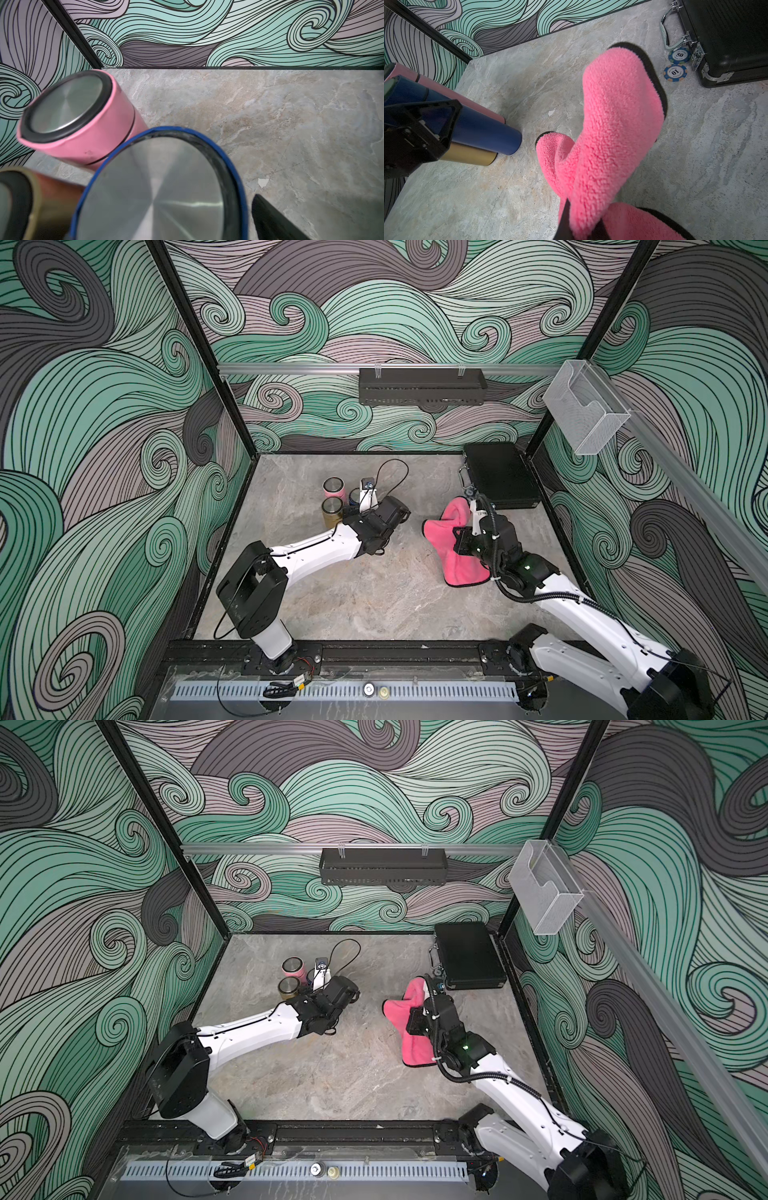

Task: Wipe the surface of the thermos
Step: Pick up the thermos from the center of the board.

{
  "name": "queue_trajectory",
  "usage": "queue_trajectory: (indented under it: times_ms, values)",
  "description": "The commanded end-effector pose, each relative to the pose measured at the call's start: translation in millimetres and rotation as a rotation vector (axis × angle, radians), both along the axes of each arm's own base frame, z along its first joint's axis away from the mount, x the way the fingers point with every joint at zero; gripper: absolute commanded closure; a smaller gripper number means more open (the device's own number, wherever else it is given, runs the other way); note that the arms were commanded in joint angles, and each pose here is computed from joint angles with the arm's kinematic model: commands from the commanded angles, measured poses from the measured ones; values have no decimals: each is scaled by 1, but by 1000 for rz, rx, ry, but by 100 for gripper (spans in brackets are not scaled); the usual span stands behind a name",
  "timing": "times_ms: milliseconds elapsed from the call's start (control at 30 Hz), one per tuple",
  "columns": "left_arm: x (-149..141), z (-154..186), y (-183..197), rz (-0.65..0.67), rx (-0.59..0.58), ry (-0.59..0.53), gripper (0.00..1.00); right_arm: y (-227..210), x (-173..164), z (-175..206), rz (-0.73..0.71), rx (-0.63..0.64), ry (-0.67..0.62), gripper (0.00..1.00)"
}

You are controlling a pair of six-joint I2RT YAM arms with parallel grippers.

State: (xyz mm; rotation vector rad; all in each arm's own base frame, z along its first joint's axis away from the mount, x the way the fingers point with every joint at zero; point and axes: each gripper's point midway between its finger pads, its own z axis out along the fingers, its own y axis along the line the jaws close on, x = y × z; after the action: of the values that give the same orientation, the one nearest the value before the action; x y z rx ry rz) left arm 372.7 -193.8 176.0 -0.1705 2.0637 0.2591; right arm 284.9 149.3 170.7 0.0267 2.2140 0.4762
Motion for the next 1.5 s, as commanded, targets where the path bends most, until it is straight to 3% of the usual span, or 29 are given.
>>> queue_trajectory:
  times_ms: [0,367,800,967,1467]
  values:
    - [14,4,-10,-21,-50,-15,10,-4,-2,-3,-16,-15,3,100]
    - [23,2,-13,-39,-68,-31,22,-8,-5,-5,-15,-29,2,100]
    - [16,23,-1,-46,-59,-3,2,-13,-13,9,-19,-14,-26,100]
    - [19,20,4,-63,-122,35,1,-18,-19,11,-27,-6,-36,100]
    - [24,22,-2,-87,-137,51,4,-14,-19,15,-10,9,-40,100]
